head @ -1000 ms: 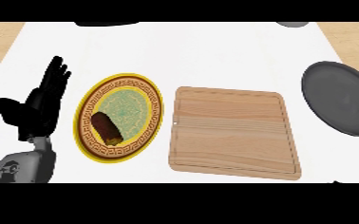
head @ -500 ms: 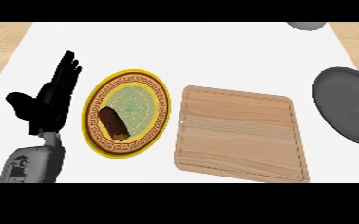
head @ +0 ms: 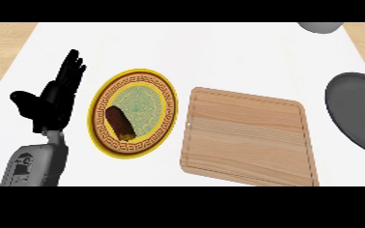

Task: Pick the lemon from the cutting board and place it in the pan

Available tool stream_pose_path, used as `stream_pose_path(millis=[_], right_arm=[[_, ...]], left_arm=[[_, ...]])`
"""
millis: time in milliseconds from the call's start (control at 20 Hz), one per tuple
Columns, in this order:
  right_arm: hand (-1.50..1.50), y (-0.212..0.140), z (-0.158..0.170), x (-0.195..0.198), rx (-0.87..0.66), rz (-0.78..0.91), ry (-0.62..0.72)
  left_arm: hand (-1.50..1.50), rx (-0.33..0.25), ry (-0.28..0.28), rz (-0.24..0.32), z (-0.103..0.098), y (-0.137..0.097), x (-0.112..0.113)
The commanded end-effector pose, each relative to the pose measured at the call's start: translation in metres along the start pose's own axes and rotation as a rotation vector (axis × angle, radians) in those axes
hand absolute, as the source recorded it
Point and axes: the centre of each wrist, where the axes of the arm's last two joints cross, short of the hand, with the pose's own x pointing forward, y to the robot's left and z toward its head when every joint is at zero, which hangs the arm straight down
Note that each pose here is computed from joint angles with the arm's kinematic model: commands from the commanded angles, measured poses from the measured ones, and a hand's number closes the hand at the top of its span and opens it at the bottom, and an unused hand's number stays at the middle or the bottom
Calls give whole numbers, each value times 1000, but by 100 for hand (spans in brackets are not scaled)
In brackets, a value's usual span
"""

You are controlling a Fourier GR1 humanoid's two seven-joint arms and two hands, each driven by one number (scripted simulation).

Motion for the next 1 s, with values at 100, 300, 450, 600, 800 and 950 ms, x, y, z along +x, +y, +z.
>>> stream_pose_path(millis=[100,300,450,600,800,950], right_arm=[[150,-13,-36,-48,-99,175,25],[150,12,-55,-82,-97,208,57],[150,18,-65,-97,-103,167,94],[150,22,-73,-107,-109,163,98],[150,51,-69,-117,-23,34,151],[-150,56,-67,-121,177,-73,247]], left_arm=[[0,-31,3,-8,4,-9,13],[0,-32,-16,-5,-3,-21,3],[0,-45,-20,5,-19,6,21],[0,-39,-34,0,-6,-19,3],[0,-43,-23,10,-11,-26,12],[0,-47,-30,-2,-13,-25,13]])
